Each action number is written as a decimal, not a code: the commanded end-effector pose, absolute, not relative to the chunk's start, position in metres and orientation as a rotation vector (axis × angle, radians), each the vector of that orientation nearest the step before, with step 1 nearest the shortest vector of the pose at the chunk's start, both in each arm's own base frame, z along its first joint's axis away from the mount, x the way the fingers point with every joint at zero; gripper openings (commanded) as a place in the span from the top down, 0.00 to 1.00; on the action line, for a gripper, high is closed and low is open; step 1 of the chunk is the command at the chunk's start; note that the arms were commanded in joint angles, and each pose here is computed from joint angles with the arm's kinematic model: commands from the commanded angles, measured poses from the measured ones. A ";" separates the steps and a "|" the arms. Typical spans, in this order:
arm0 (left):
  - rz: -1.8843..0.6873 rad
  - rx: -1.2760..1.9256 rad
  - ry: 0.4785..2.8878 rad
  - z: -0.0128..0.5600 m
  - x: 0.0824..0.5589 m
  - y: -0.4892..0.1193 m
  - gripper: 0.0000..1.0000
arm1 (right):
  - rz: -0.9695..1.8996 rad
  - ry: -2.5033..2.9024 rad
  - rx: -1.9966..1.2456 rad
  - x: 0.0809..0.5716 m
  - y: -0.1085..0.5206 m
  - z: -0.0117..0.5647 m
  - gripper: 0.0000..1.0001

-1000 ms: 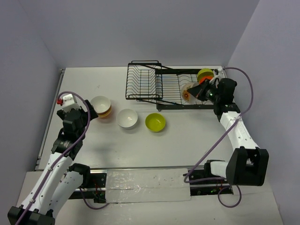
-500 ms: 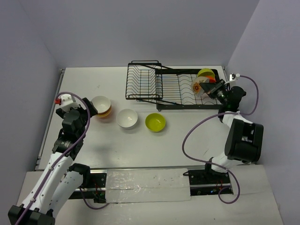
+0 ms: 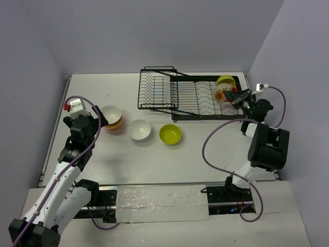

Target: Load the bowls into the dish rack

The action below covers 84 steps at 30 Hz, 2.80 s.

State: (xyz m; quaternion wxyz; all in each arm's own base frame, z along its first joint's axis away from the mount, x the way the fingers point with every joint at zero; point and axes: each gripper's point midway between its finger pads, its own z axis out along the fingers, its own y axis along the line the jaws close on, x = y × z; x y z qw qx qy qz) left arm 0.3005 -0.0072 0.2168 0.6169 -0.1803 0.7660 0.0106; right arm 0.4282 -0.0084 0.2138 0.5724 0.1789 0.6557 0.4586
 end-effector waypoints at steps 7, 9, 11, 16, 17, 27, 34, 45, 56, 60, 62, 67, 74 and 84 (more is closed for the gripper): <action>0.000 -0.415 1.723 0.239 0.301 -0.009 0.01 | 1.086 1.456 0.354 0.432 -0.021 0.216 1.00; -0.002 -0.424 1.723 0.239 0.300 -0.008 0.01 | 1.094 1.448 0.358 0.434 -0.025 0.212 1.00; -0.003 -0.431 1.727 0.239 0.299 -0.008 0.01 | 1.105 1.434 0.352 0.436 -0.027 0.214 1.00; 0.001 -0.437 1.740 0.237 0.297 -0.007 0.01 | 1.115 1.431 0.353 0.441 -0.030 0.210 1.00; 0.004 -0.439 1.743 0.236 0.297 -0.007 0.01 | 1.115 1.432 0.363 0.442 -0.031 0.208 1.00; 0.022 -0.423 1.768 0.233 0.302 -0.008 0.01 | 1.138 1.412 0.385 0.450 -0.039 0.204 1.00; 0.024 -0.416 1.779 0.232 0.306 -0.010 0.01 | 1.151 1.418 0.424 0.456 -0.044 0.195 1.00; 0.033 -0.396 1.790 0.235 0.315 -0.013 0.01 | 1.125 1.417 0.543 0.454 -0.055 0.177 1.00; 0.035 -0.404 1.786 0.237 0.317 -0.012 0.01 | 1.046 1.421 0.653 0.452 -0.066 0.160 0.89; 0.033 -0.404 1.781 0.238 0.317 -0.013 0.01 | 1.020 1.420 0.682 0.452 -0.070 0.157 0.78; 0.034 -0.407 1.782 0.238 0.317 -0.012 0.01 | 1.013 1.425 0.690 0.451 -0.070 0.155 0.70; 0.037 -0.406 1.783 0.237 0.317 -0.012 0.01 | 0.982 1.444 0.699 0.449 -0.071 0.152 0.59; 0.032 -0.411 1.784 0.235 0.316 -0.012 0.01 | 0.951 1.494 0.697 0.440 -0.066 0.151 0.42; 0.013 -0.435 1.767 0.235 0.311 -0.011 0.01 | 0.719 1.696 0.549 0.406 -0.050 0.180 0.27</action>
